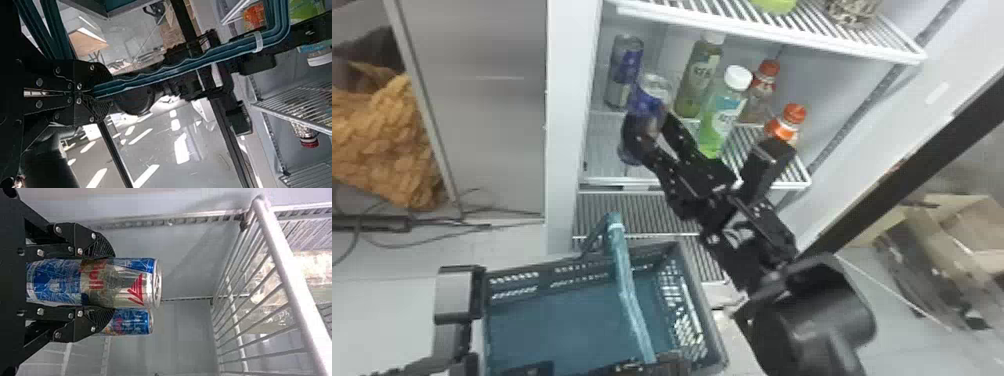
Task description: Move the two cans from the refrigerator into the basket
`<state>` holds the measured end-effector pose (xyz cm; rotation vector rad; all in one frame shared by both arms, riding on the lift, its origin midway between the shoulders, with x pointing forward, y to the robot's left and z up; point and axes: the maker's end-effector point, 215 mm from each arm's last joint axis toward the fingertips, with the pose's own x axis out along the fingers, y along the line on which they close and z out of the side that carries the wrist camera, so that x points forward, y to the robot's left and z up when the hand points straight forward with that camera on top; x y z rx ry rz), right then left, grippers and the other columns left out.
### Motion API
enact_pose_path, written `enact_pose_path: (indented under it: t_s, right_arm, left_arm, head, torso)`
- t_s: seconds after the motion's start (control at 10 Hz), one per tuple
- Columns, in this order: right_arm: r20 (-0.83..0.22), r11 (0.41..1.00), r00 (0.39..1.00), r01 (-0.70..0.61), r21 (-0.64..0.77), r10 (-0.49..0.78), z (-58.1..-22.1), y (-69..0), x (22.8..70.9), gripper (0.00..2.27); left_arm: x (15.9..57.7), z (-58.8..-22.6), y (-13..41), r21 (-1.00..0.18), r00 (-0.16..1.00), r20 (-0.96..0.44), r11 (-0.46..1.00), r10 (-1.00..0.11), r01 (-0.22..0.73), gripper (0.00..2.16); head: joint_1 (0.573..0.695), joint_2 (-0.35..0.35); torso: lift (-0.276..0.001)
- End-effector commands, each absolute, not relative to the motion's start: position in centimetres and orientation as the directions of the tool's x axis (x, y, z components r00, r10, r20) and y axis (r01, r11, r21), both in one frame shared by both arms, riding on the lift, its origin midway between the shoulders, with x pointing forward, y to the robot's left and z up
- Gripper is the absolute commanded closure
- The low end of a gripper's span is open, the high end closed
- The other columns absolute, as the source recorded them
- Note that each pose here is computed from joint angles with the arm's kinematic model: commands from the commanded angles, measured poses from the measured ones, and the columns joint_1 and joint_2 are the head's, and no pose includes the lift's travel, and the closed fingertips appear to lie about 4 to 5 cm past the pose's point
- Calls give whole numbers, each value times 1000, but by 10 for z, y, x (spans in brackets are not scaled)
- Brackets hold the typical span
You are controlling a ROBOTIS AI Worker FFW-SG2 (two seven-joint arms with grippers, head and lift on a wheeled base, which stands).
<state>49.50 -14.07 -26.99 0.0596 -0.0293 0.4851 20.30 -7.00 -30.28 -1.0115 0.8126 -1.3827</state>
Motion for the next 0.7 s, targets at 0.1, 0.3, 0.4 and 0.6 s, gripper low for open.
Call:
enact_pose_path:
  t_s: [0.1,0.3,0.4,0.6]
  right_arm:
    - [-17,893,894,-446,65,448,-275,-158,465,1059]
    - [-48,899,898,-434,67,437,-271,-167,443,1059]
    - [-54,897,896,-437,64,440,-266,-168,433,1059]
    - [-99,886,881,-456,83,463,-268,-162,409,1059]
  left_arm:
    - [203,-303,-69,-919,61,109,-77,-992,387,1219]
    - [203,-303,-70,-919,59,110,-79,-992,387,1219]
    - [203,-302,-70,-918,60,112,-80,-992,388,1219]
    - [203,-302,-70,-918,60,112,-80,-992,388,1219]
  head:
    - [695,-349]
    - [695,-350]
    - [695,-350]
    - [695,-350]
  torso:
    - [-276]
    - [-276]
    - [-276]
    - [-276]
